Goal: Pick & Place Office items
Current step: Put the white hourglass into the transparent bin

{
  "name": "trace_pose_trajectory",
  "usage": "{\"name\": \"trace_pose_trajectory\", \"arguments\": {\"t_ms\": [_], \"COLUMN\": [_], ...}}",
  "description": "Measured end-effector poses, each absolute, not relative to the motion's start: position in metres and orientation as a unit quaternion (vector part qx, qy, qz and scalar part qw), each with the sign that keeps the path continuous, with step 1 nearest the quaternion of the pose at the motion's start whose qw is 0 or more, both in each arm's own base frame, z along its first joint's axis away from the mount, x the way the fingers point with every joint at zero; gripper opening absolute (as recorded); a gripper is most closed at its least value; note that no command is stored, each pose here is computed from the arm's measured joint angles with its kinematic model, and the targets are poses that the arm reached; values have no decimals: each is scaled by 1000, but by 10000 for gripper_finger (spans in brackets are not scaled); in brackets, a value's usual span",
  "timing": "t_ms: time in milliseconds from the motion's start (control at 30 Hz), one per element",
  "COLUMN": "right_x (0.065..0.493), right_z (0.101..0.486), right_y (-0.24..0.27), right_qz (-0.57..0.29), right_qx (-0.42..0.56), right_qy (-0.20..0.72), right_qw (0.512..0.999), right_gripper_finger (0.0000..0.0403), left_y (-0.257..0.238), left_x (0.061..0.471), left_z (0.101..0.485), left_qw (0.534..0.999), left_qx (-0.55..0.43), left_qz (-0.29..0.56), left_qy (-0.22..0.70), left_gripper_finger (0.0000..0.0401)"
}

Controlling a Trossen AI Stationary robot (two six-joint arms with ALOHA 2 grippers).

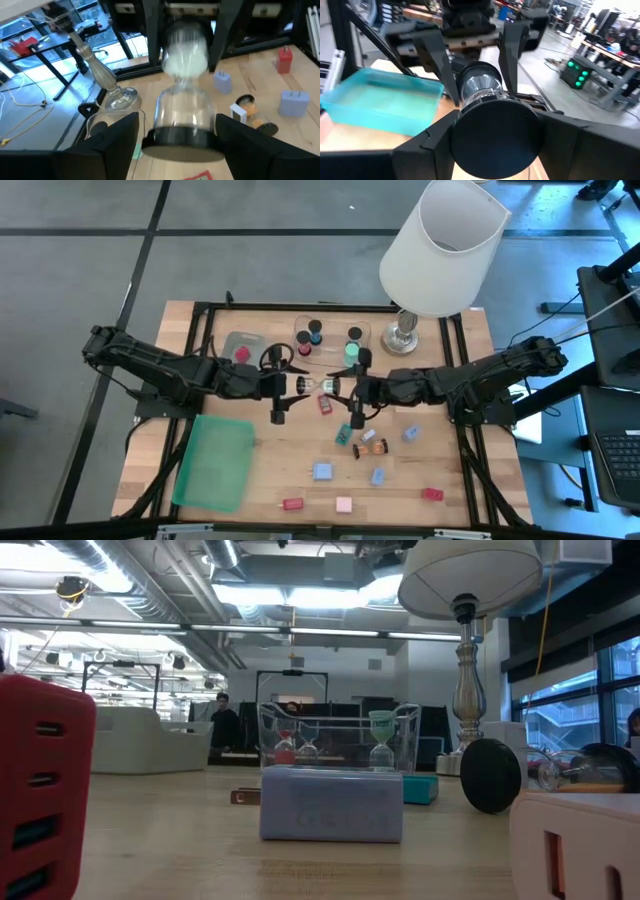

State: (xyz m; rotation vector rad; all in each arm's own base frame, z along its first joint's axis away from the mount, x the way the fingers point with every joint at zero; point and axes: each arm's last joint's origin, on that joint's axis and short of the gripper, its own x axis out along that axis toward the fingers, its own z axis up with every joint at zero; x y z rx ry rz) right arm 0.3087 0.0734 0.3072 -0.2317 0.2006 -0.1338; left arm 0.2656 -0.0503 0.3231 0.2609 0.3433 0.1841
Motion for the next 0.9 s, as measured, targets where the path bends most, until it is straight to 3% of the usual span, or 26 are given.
{"name": "trace_pose_trajectory", "arguments": {"t_ms": [133,333,467,633,900], "right_x": [310,311,310,305,314], "right_z": [305,296,292,283,268], "right_y": [65,30,-7,-49,-62], "right_qz": [-100,-184,-252,-282,-274], "right_qx": [-119,-82,-8,110,146], "right_qy": [114,161,197,237,266], "right_qw": [981,966,947,923,912], "right_gripper_finger": [209,209,209,209,209], "left_y": [-49,-39,-35,-33,-30], "left_x": [266,261,256,251,239], "left_z": [335,356,359,361,367], "left_qw": [972,934,905,894,891], "left_qx": [124,128,134,139,136], "left_qz": [129,307,383,404,413], "left_qy": [154,130,128,132,130], "left_gripper_finger": [283,287,282,281,281]}}
